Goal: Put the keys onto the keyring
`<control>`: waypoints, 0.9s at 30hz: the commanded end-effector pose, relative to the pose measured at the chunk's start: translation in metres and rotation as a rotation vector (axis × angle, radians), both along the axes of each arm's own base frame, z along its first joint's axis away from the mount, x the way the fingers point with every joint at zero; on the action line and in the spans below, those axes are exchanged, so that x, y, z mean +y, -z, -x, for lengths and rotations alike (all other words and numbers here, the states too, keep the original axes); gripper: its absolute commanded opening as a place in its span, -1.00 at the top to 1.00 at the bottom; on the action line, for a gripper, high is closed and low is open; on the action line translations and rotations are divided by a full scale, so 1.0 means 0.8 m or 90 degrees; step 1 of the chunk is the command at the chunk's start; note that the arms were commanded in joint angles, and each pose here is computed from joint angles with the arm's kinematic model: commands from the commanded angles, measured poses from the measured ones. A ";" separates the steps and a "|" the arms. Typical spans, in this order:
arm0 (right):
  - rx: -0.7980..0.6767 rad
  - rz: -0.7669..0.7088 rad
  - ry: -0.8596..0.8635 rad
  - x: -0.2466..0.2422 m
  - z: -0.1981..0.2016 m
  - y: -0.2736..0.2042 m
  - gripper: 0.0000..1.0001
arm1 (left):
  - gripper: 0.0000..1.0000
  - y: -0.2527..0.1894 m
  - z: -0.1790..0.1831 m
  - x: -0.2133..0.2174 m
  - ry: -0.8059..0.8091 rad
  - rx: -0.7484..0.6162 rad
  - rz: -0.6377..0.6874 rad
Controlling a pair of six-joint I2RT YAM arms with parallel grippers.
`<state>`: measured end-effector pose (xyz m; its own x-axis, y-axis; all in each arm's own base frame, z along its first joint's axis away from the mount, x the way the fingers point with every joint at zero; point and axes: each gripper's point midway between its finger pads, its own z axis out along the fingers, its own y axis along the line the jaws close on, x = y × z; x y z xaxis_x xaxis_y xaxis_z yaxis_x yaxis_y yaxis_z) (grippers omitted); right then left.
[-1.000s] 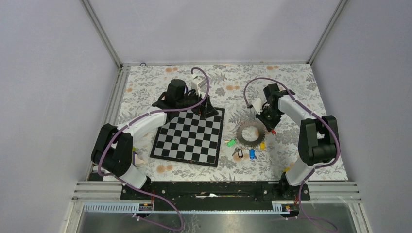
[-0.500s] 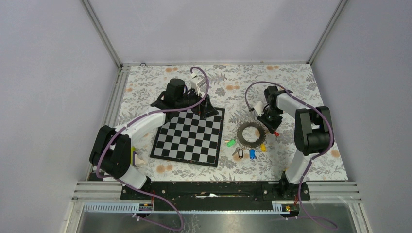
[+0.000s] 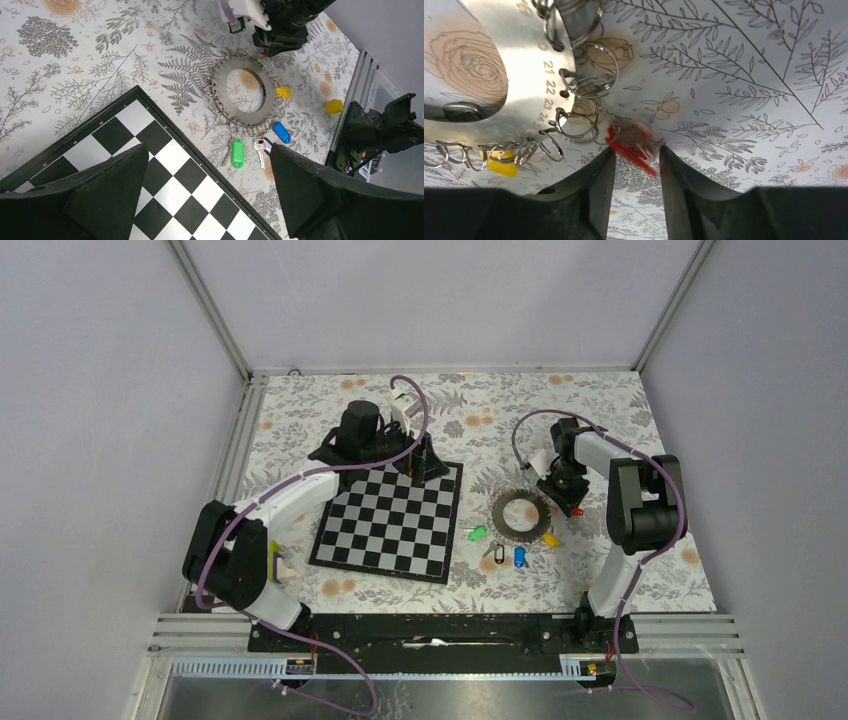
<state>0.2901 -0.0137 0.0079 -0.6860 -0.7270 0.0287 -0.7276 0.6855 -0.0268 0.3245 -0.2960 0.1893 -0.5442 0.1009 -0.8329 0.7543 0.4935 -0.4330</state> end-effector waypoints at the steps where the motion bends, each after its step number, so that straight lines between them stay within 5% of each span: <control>1: 0.006 0.016 0.002 -0.013 0.005 -0.002 0.01 | -0.98 -0.055 -0.017 0.008 -0.032 -0.077 0.020; 10: -0.038 0.029 0.023 -0.032 0.004 -0.029 -0.50 | -0.98 -0.061 -0.035 0.030 -0.098 -0.084 0.014; 14: -0.073 0.018 0.052 -0.042 -0.004 -0.050 -0.97 | -0.98 -0.069 -0.048 0.049 -0.147 -0.090 0.014; 27: -0.316 -0.105 0.165 -0.014 -0.062 -0.175 -0.99 | -0.98 -0.124 -0.089 0.137 -0.334 -0.210 -0.084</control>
<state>0.3216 -0.0385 0.0983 -0.7706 -0.5817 -0.2606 -0.5508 0.8134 -0.1870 0.3823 -0.2123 0.2322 -0.4346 -0.0216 -0.9004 0.5326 0.8000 -0.2763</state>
